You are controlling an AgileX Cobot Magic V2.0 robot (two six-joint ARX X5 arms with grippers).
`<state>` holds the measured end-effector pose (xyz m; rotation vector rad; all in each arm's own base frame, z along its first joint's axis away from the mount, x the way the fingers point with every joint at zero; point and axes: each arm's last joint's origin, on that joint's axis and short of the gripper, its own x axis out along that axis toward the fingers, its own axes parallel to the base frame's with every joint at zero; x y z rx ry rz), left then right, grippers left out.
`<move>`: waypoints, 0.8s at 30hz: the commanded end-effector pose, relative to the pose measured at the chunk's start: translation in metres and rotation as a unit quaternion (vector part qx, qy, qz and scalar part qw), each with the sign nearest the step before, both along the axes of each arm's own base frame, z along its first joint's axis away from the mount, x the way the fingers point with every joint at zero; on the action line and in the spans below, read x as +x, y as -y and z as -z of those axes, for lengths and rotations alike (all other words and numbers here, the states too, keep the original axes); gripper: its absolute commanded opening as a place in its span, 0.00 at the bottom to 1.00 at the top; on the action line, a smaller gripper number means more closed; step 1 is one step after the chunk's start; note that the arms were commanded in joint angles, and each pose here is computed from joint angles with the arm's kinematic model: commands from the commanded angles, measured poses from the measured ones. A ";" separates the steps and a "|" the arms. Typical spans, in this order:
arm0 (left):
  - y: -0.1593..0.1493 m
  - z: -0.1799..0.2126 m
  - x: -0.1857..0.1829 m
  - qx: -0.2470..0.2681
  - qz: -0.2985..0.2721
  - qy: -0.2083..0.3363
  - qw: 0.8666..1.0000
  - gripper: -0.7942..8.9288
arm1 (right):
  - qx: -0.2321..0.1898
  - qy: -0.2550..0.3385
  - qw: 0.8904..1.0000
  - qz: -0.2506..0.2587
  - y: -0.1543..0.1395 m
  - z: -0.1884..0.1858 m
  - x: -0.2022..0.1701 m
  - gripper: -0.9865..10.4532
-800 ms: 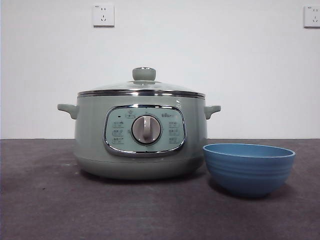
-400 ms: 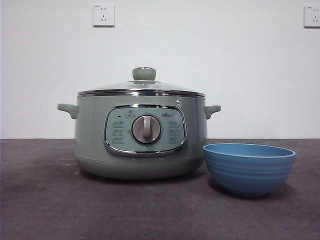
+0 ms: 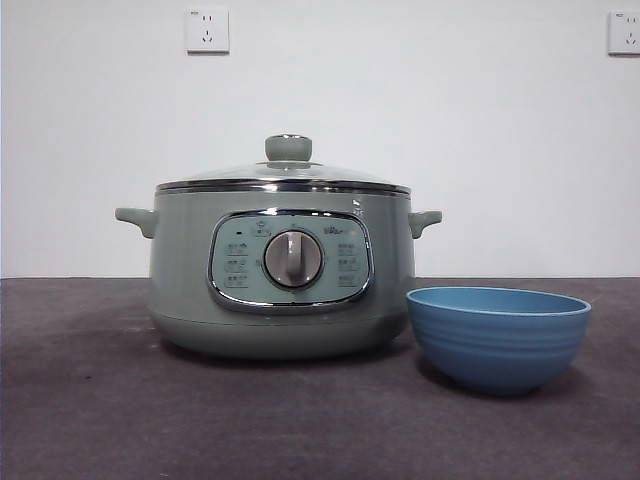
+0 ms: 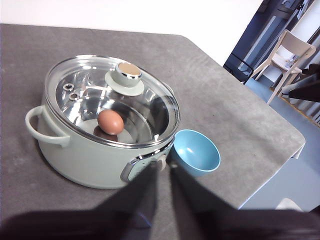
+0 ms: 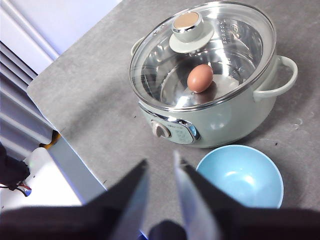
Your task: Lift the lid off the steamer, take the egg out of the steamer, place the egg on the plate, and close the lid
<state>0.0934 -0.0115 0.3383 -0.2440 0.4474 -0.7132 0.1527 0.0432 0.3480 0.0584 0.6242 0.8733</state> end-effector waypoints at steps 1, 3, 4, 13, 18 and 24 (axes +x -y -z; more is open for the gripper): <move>0.001 -0.001 0.001 0.004 0.007 0.006 1.000 0.57 | 0.002 0.001 1.000 0.001 0.000 -0.001 0.000 0.56; 0.002 -0.003 0.002 0.002 0.011 0.009 1.000 0.61 | 0.002 0.001 1.000 0.002 0.000 -0.001 0.000 0.58; 0.002 -0.004 0.003 -0.002 0.013 0.010 1.000 0.60 | 0.001 0.001 1.000 0.002 0.000 -0.001 0.000 0.58; 0.012 -0.037 0.027 0.003 0.040 0.041 0.998 0.60 | 0.005 -0.004 1.000 0.006 0.000 -0.001 0.000 0.58; 0.027 -0.054 0.056 0.022 0.046 0.058 0.997 0.60 | 0.005 -0.004 1.000 0.006 0.000 -0.001 0.000 0.58; 0.061 -0.054 0.097 0.056 0.062 0.071 0.994 0.60 | 0.005 -0.004 1.000 0.006 0.000 -0.001 0.000 0.58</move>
